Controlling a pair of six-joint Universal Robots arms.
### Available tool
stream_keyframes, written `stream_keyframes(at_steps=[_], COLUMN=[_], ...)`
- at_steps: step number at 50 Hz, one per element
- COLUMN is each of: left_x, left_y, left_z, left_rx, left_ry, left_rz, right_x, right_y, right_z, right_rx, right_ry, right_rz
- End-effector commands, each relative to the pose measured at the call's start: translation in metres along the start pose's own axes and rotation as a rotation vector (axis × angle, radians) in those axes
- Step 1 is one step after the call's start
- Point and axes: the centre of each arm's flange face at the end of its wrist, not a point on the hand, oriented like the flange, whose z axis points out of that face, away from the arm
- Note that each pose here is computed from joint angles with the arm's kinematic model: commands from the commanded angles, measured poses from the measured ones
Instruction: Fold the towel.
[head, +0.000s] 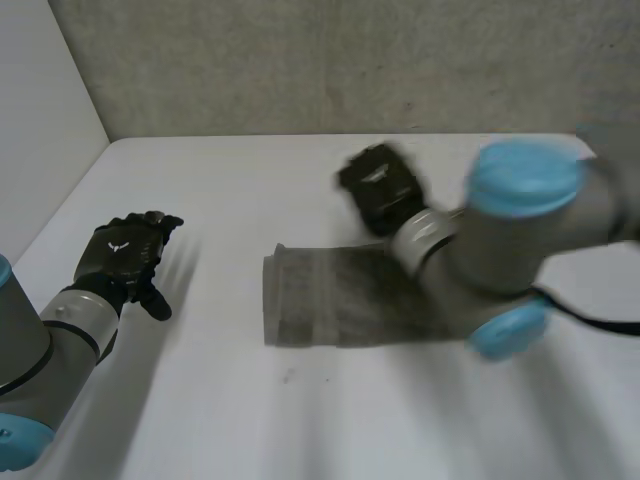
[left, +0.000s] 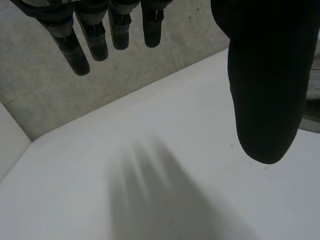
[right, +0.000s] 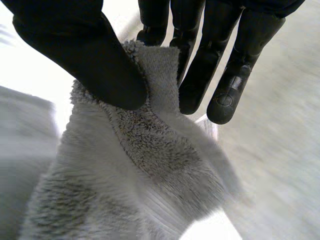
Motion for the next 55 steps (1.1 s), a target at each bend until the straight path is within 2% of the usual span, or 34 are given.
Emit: stream_keyframes(at_steps=[1,5,11,15,16,17,21,23,27,35,40,44,48,55], left_x=[0.001,0.001,0.006,0.014,0.014,0.017,0.031,0.036,0.046,0.085,0.109,0.113,0.112,0.103], left_y=[0.0,0.001,0.001,-0.001,-0.001,-0.003,-0.017,-0.023,-0.036,-0.051,-0.059,-0.064,-0.069,-0.07], left_z=[0.0,-0.001,-0.003,-0.005,-0.005,-0.005,-0.004,-0.004,-0.003,0.001,0.0,-0.002,-0.004,-0.005], left_rx=[-0.001,-0.004,-0.003,0.008,0.008,0.018,0.089,0.117,0.176,0.244,0.281,0.296,0.297,0.265], left_ry=[0.002,0.002,0.019,0.043,0.043,0.053,0.091,0.106,0.131,0.234,0.293,0.302,0.289,0.244], left_rz=[0.001,0.0,0.004,0.01,0.01,0.011,0.026,0.03,0.036,0.052,0.057,0.054,-0.003,-0.092], right_x=[-0.089,-0.115,-0.108,-0.075,-0.055,-0.055,-0.002,0.01,0.029,0.054,0.06,0.06,0.061,0.071], right_y=[0.013,0.03,0.026,0.001,-0.001,-0.001,-0.001,0.001,0.018,0.09,0.113,0.124,0.14,0.137], right_z=[-0.012,-0.019,-0.022,-0.028,-0.028,-0.028,-0.039,-0.044,-0.056,-0.089,-0.098,-0.097,-0.091,-0.081], right_rx=[-0.02,-0.069,-0.076,-0.053,-0.061,-0.061,-0.092,-0.103,-0.161,-0.372,-0.403,-0.392,-0.394,-0.358], right_ry=[-0.193,-0.257,-0.244,-0.161,-0.113,-0.113,-0.001,0.027,0.071,0.124,0.13,0.131,0.139,0.169], right_rz=[-0.007,-0.017,-0.008,0.036,0.075,0.075,0.203,0.234,0.269,0.344,0.377,0.37,0.372,0.363])
